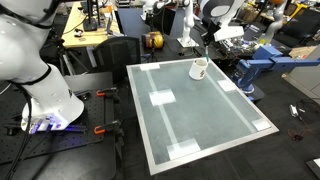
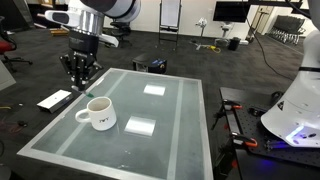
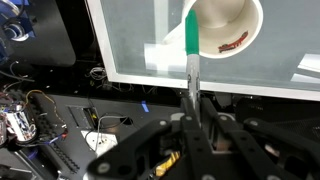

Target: Remove the marker from the mug and put it on the table

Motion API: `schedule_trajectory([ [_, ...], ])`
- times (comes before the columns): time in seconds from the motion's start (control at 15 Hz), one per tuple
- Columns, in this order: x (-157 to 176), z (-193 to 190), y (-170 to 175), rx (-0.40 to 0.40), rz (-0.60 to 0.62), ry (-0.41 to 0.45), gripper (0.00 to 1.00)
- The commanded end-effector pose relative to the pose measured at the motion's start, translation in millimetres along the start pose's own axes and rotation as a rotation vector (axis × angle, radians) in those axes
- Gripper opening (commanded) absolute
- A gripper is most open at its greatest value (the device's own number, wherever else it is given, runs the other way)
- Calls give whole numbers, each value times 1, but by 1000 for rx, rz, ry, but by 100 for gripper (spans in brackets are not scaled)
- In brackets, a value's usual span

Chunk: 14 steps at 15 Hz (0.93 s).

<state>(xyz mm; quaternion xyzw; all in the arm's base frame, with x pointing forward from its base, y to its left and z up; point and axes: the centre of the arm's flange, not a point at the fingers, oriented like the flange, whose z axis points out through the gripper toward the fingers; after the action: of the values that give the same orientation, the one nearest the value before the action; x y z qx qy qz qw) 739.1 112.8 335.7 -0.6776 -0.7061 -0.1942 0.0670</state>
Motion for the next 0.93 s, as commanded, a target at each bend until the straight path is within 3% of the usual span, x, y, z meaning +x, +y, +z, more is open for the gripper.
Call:
schedule_trajectory([
  [0.0,16,-43,-35,-56,21,-17,3],
  [0.4,25,-87,-75,-109,129,-83,3],
  [0.87,2,-107,-147,-122,389,-159,3],
])
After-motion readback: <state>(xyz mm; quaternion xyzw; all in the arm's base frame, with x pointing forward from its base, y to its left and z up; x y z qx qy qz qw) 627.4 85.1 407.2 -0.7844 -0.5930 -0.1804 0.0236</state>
